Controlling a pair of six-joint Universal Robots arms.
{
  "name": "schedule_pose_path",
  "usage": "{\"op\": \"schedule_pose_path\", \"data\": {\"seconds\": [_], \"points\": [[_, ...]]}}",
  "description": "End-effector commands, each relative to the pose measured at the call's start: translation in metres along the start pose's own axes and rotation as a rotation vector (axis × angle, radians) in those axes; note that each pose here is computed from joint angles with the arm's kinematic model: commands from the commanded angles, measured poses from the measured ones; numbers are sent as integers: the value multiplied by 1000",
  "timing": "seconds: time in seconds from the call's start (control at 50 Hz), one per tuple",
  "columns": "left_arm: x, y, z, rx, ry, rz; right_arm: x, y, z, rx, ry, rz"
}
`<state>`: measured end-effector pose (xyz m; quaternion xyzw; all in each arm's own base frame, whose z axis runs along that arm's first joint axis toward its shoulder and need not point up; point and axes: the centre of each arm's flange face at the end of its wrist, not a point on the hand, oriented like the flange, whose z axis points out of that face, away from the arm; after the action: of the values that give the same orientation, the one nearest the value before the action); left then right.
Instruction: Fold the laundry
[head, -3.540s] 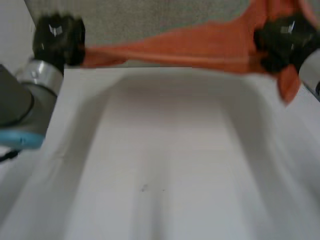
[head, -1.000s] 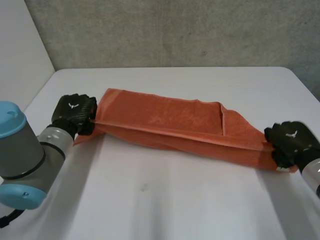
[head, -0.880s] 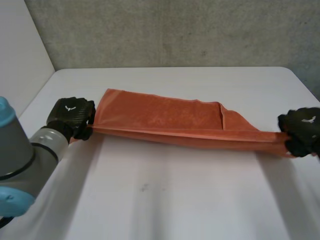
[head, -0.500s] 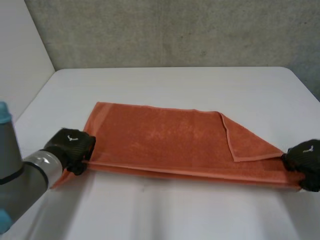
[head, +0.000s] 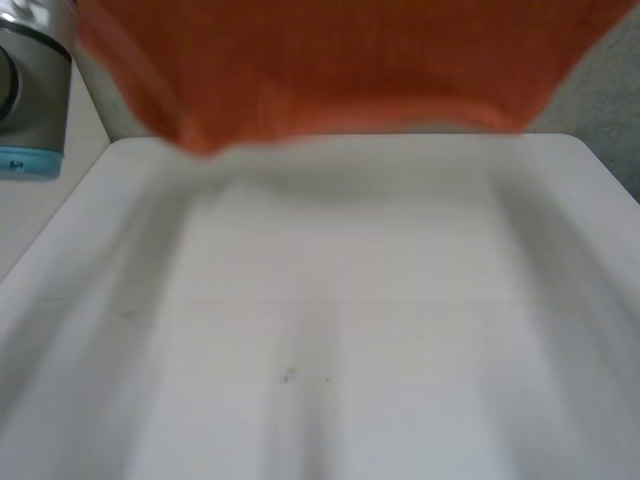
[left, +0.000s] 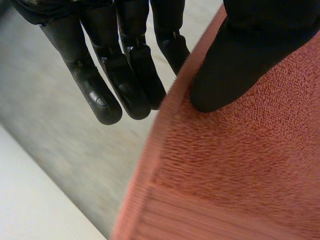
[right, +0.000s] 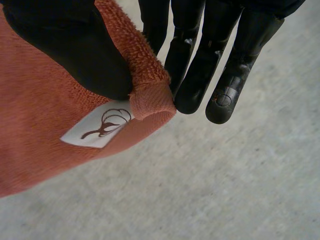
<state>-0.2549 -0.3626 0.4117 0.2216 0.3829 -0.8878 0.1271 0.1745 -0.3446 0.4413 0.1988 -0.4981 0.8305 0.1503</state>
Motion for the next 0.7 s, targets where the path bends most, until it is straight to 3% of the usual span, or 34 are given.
{"op": "schedule_pose_path", "data": {"seconds": [0.02, 0.34, 0.42, 0.5, 0.54, 0.7], "points": [[12, 18, -27, -64, 50, -56, -28, 39, -38, -127, -107, 32], [107, 123, -165, -523, 388, -102, -145, 170, -123, -559, -483, 55], [118, 135, -191, -602, 440, -106, -156, 190, -136, -629, -520, 52], [120, 138, -218, -684, 487, -105, -157, 199, -151, -690, -552, 23], [117, 140, -228, -728, 502, -100, -145, 181, -157, -686, -571, -25], [73, 97, -264, -933, 601, -9, -93, 148, -177, -816, -651, -170]]}}
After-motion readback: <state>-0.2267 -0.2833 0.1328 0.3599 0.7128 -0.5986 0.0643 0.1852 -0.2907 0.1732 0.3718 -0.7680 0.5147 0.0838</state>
